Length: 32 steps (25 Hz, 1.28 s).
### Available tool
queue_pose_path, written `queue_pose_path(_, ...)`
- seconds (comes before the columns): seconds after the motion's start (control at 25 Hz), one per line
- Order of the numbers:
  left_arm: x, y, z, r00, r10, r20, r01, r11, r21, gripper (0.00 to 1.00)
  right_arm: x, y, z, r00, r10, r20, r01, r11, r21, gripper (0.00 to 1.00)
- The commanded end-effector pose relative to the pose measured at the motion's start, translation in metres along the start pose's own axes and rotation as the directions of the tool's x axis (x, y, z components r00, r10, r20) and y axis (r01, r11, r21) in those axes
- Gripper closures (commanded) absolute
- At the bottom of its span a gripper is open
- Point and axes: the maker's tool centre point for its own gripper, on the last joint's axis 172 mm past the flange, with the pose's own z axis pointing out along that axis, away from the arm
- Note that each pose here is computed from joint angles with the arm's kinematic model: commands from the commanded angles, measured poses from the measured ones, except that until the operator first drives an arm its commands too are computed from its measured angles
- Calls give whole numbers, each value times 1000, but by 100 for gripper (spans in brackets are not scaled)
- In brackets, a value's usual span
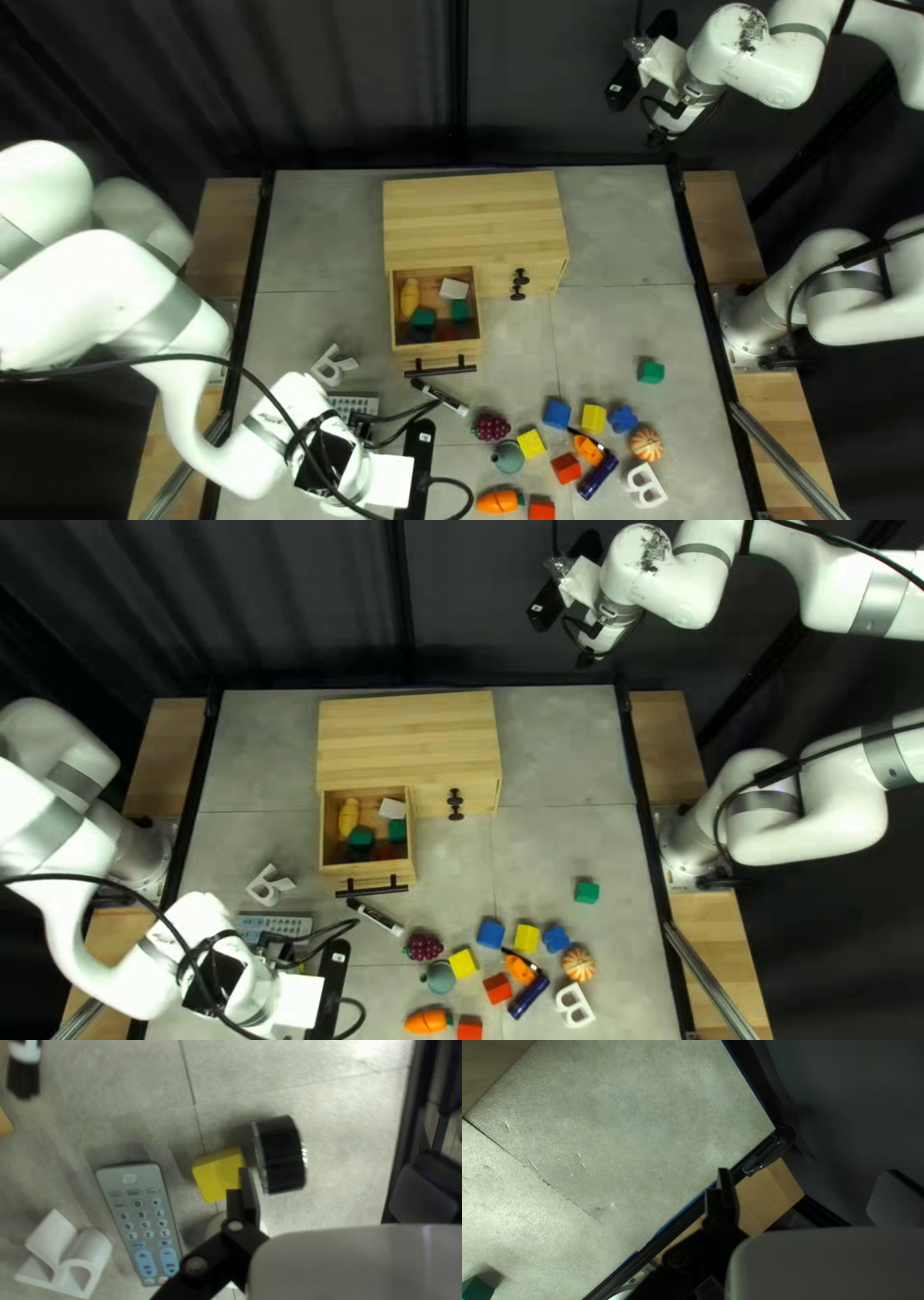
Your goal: Open drawers and place objects into drawer and close
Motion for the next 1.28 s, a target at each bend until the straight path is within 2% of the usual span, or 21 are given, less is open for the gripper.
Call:
queue_pose_path(0.04, -5, -8, 14, 1000, -25, -12, 25, 999, 35, 0, 0, 0, 0, 1000, 0, 0, 0, 1000, 0, 0)
queue_pose_path(0.08, -6, -9, 14, 999, -30, -13, 30, 999, 42, 0, 0, 0, 0, 1000, 0, 0, 0, 1000, 0, 0)
queue_pose_path(0.12, -9, -10, 14, 999, -39, -16, 39, 998, 53, 25, 0, 0, 0, 1000, 0, 0, 0, 1000, 0, 0)
queue_pose_path(0.16, -9, -10, 14, 999, -41, -17, 42, 998, 56, 100, 0, 0, 0, 1000, 0, 0, 0, 1000, 0, 0)
queue_pose_path(0.52, -5, -12, -9, 998, -47, -30, 49, 994, 101, 100, 0, 0, 0, 1000, 0, 0, 0, 1000, 0, 0)
queue_pose_path(0.6, 0, -16, -25, 998, -43, -45, 48, 993, 111, 100, 0, 0, 0, 1000, 0, 0, 0, 1000, 0, 0)
queue_pose_path(0.64, 7, -23, -46, 997, -39, -62, 47, 991, 128, 100, 0, 0, 0, 1000, 0, 0, 0, 1000, 0, 0)
queue_pose_path(0.68, 9, -25, -54, 997, -38, -71, 47, 989, 137, 100, 0, 0, 0, 1000, 0, 0, 0, 1000, 0, 0)
queue_pose_path(0.76, 23, -47, -103, 994, -35, -105, 55, 981, 188, 100, 0, 0, 0, 1000, 0, 0, 0, 1000, 0, 0)
queue_pose_path(0.8, 27, -52, -113, 993, -35, -111, 57, 977, 204, 100, 0, 0, 0, 1000, 0, 0, 0, 1000, 0, 0)
queue_pose_path(0.92, 53, -97, -172, 992, -35, -125, 71, 951, 299, 100, 0, 0, 0, 1000, 0, 0, 0, 1000, 0, 0)
queue_pose_path(1.04, 72, -136, -206, 989, -32, -142, 83, 925, 371, 100, 0, 0, 0, 1000, 0, 0, 0, 1000, 0, 0)
queue_pose_path(1.16, 85, -175, -216, 990, -40, -132, 94, 896, 433, 100, 0, 0, 0, 1000, 0, 0, 0, 1000, 0, 0)
queue_pose_path(1.28, 97, -208, -205, 990, -57, -130, 112, 879, 463, 98, 0, 0, 0, 1000, 0, 0, 0, 1000, 0, 0)
